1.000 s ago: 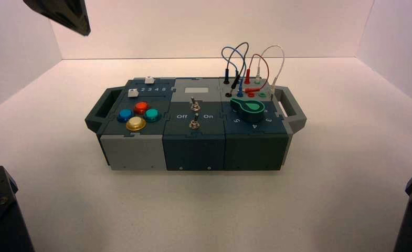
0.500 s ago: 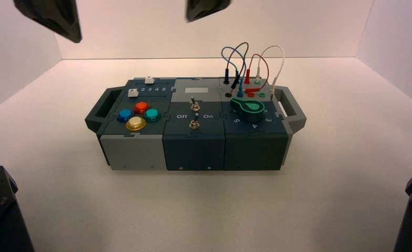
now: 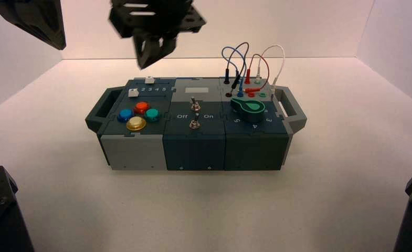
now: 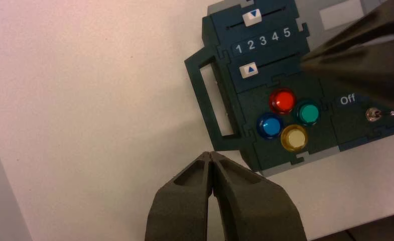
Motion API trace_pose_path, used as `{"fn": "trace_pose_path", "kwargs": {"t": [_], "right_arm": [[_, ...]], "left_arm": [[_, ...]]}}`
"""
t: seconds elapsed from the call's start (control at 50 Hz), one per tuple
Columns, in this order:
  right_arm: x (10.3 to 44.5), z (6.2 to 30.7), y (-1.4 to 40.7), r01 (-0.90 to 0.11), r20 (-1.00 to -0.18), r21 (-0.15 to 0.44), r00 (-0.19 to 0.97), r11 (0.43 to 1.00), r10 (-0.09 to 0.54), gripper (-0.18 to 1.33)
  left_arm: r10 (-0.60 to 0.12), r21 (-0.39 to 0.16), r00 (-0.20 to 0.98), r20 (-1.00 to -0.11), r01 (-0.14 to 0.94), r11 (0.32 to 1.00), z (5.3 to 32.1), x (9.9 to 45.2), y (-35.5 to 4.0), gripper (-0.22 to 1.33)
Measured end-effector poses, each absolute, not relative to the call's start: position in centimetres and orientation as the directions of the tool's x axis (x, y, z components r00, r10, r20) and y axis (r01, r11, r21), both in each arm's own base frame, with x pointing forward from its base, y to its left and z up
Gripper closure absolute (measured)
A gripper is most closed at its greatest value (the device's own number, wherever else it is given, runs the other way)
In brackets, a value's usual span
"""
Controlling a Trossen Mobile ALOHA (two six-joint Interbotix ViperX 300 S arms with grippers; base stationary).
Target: Push the red button with the right gripper.
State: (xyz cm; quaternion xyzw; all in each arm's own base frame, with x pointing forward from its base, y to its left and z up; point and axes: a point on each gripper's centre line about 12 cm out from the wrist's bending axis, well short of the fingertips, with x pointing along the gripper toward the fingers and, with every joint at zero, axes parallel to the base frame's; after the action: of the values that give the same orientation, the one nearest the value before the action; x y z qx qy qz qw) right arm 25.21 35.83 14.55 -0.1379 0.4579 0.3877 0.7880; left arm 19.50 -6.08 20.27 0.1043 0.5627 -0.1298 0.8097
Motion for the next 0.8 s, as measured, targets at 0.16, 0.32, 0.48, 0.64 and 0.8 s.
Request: {"fn": "trace_pose_path", "kwargs": {"t": [0.16,0.32,0.48,0.64,0.8], "right_arm": [[24.9,13.3,36.6,-0.742,-0.857,0.141,0.239,0.655,0.456,1.29],[24.8,12.0,36.6,-0.734,-0.875,0.147,0.216,0.663,0.434,1.29],[24.7,11.2,36.6,-0.728,-0.883,0.152,0.203,0.669,0.422,1.29],[24.7,10.2,36.6,-0.721,-0.894,0.156,0.187,0.675,0.407,1.29],[24.6,9.6,36.5,-0.714,-0.901,0.163,0.173,0.681,0.398,1.29]], "left_arm": [[-0.093,0.023,0.336,-0.937,0.326,0.945,20.2,19.5,-6.1,1.28],[-0.094,0.024,0.339,-0.936,0.327,0.945,20.3,19.6,-6.1,1.28],[-0.095,0.024,0.34,-0.936,0.327,0.945,20.3,19.6,-6.1,1.28],[-0.095,0.024,0.341,-0.935,0.327,0.945,20.3,19.6,-6.1,1.28],[-0.095,0.024,0.34,-0.936,0.329,0.944,20.2,19.6,-6.1,1.28]]}}
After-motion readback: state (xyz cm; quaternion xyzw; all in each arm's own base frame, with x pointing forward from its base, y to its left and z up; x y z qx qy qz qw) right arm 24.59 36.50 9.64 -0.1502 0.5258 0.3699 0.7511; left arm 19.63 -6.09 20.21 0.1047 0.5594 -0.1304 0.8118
